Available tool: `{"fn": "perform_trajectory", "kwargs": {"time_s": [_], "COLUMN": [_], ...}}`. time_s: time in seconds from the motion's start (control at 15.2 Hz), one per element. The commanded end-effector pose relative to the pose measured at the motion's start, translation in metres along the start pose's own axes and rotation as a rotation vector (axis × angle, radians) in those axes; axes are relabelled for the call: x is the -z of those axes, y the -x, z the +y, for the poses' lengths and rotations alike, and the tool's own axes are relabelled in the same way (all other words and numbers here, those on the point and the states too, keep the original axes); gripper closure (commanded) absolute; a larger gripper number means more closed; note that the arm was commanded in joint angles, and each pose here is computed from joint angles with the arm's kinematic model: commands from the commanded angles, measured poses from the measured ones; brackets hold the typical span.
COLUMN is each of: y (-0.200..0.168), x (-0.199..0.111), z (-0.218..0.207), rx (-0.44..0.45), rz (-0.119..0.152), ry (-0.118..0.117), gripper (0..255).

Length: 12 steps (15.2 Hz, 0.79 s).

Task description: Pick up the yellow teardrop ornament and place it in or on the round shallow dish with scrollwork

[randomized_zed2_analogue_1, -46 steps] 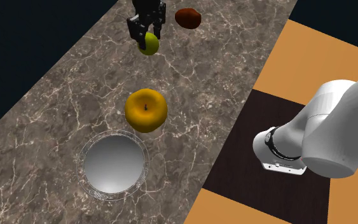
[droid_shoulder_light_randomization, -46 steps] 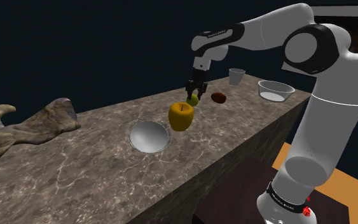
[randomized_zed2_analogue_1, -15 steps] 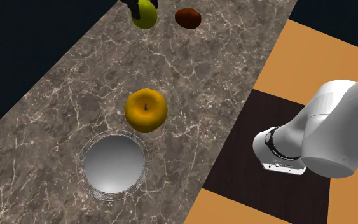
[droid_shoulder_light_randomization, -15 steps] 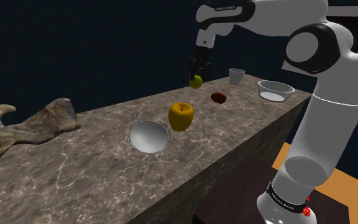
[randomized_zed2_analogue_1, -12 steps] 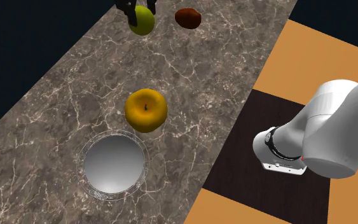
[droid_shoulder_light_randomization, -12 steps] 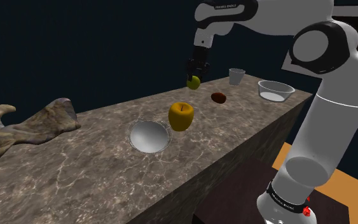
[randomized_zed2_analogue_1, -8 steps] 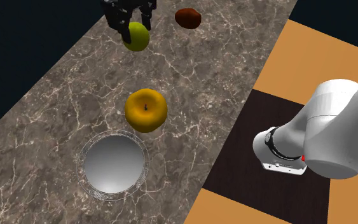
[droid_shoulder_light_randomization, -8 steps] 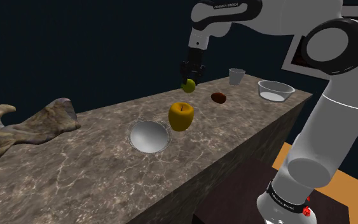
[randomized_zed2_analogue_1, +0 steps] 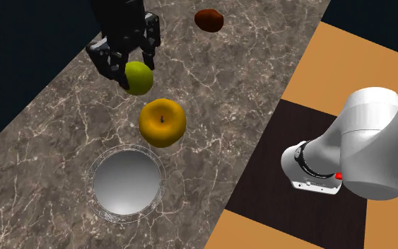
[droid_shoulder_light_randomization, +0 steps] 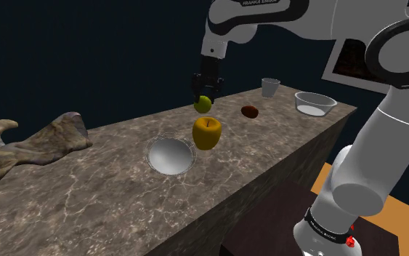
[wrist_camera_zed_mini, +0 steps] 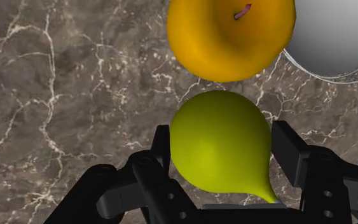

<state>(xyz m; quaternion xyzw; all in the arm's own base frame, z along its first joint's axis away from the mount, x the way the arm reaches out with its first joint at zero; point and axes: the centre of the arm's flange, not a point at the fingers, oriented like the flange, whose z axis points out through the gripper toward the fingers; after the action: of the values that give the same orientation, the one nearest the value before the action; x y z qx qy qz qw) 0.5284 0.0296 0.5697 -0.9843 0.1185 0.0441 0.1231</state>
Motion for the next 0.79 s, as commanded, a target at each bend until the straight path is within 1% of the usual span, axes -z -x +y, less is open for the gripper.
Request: {"fn": "perform_trajectory", "kwargs": {"time_s": [0.0,0.33,0.4,0.46,0.73], "y": [0.011,0.035,0.028,0.028,-0.016], "x": [-0.009,-0.027,-0.023,-0.023,-0.057], "z": [-0.023,-0.082,-0.068,-0.068,-0.057], "rx": [-0.002,-0.002,-0.001,-0.001,-0.058], "rz": [0.001,0.001,0.0,0.0,-0.023], "ry": [0.0,0.0,0.0,0.0,-0.034], "gripper": [255,255,255,0,0]}}
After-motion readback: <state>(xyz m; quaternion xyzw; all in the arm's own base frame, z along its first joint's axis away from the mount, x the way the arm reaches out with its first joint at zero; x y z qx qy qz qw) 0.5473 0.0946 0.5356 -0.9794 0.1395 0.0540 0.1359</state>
